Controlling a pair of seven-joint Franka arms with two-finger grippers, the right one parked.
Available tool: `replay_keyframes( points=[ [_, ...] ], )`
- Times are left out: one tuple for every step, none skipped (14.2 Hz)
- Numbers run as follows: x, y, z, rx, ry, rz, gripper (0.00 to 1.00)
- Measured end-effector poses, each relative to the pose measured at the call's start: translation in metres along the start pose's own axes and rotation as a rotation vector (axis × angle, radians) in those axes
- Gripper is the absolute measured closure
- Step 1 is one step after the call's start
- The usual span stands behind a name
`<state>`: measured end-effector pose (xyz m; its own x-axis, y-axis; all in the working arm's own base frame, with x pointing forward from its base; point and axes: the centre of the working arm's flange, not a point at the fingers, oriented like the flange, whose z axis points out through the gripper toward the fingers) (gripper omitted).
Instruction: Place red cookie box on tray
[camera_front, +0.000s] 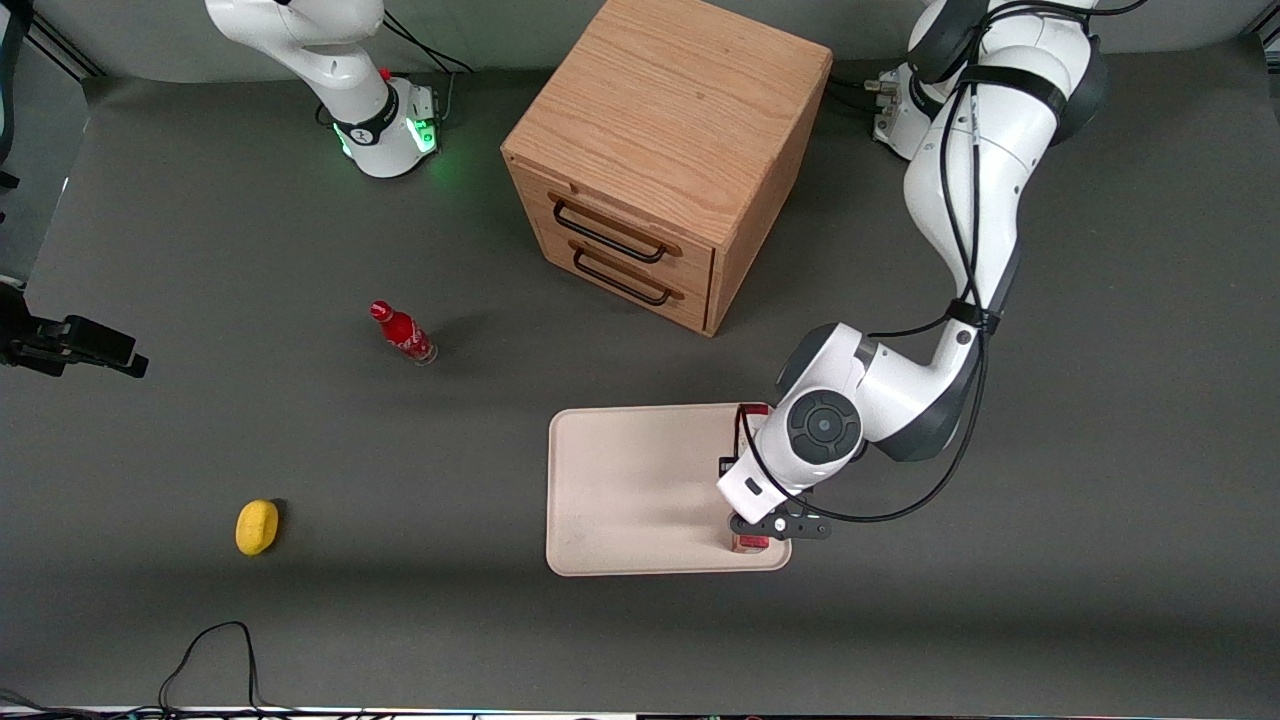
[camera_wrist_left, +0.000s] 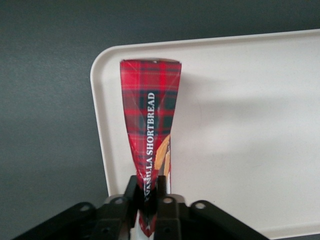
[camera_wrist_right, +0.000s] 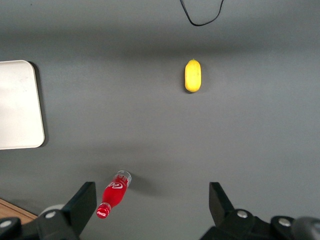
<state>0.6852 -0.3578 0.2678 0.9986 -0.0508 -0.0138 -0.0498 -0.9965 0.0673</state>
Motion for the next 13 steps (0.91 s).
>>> replay_keyframes(
  points=[
    [0.001, -0.001, 0.0, 0.002, 0.002, -0.002, 0.61],
    [0.001, -0.001, -0.002, 0.003, 0.006, -0.003, 0.49],
    [0.002, -0.001, -0.006, 0.003, 0.011, -0.004, 0.4],
    [0.002, -0.001, -0.013, 0.002, 0.018, -0.005, 0.28],
    [0.001, -0.001, -0.024, 0.006, 0.019, -0.006, 0.18],
    [-0.001, -0.001, -0.041, 0.017, 0.012, -0.007, 0.06],
    [-0.004, -0.001, -0.064, 0.029, 0.006, -0.007, 0.0],
    [-0.009, -0.001, -0.092, 0.04, 0.005, -0.006, 0.0],
    [-0.017, 0.0, -0.126, 0.051, 0.011, -0.005, 0.0],
    [-0.027, -0.001, -0.163, 0.064, 0.018, -0.005, 0.0],
    [-0.039, -0.003, -0.197, 0.076, 0.021, -0.006, 0.0],
    [-0.052, -0.005, -0.229, 0.087, 0.018, -0.008, 0.0],
    [-0.065, -0.009, -0.256, 0.094, 0.01, -0.012, 0.0]
  ],
)
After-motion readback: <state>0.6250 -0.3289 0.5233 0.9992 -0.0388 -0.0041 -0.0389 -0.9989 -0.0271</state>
